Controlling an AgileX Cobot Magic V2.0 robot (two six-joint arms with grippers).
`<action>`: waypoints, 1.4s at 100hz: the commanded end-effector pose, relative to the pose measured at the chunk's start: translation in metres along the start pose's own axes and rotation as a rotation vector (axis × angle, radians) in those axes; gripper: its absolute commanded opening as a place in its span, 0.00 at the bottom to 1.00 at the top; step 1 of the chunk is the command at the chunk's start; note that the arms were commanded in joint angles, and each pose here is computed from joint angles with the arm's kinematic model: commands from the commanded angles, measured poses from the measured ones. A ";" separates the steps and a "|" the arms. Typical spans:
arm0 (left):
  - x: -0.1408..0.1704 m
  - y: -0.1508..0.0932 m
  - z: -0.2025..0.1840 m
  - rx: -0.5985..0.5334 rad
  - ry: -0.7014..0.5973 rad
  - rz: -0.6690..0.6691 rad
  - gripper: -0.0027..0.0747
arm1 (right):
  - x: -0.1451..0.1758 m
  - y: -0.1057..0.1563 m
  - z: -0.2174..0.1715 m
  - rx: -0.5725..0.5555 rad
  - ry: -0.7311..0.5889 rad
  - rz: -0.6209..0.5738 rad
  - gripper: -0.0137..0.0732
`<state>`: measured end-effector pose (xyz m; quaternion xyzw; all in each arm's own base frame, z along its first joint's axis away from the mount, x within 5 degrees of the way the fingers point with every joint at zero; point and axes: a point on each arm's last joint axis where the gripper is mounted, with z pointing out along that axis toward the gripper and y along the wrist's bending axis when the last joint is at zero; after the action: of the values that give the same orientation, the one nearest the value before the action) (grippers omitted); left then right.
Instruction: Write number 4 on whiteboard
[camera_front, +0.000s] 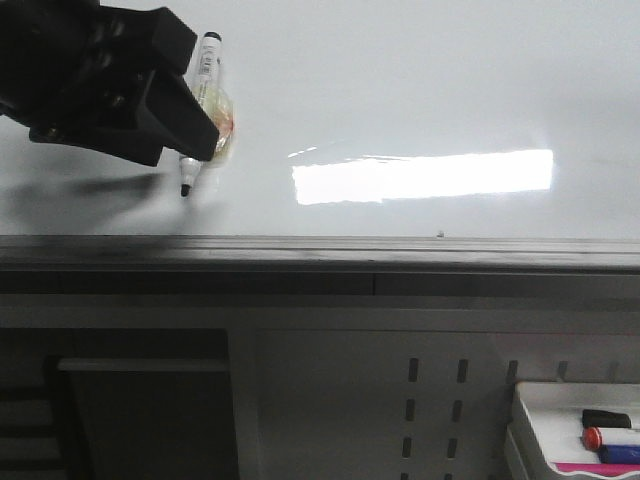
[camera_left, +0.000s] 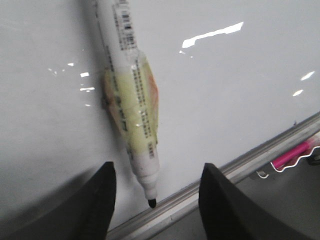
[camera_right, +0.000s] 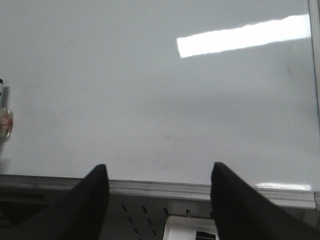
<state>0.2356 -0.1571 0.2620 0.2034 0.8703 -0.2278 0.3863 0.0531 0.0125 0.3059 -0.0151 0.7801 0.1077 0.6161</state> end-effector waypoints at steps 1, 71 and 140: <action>-0.017 -0.001 -0.005 -0.023 -0.102 -0.011 0.45 | -0.014 0.001 -0.002 0.000 -0.068 -0.007 0.62; -0.016 0.007 0.011 -0.076 -0.112 -0.018 0.02 | -0.014 0.001 -0.002 0.000 -0.068 -0.007 0.62; -0.022 -0.038 -0.039 0.039 -0.172 0.435 0.01 | -0.031 0.034 -0.001 -0.335 -0.004 -0.267 0.62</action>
<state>0.2156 -0.1692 0.2839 0.3446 0.8012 -0.1737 0.4572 0.0483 0.0360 0.3198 -0.1854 0.7716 0.1424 0.5916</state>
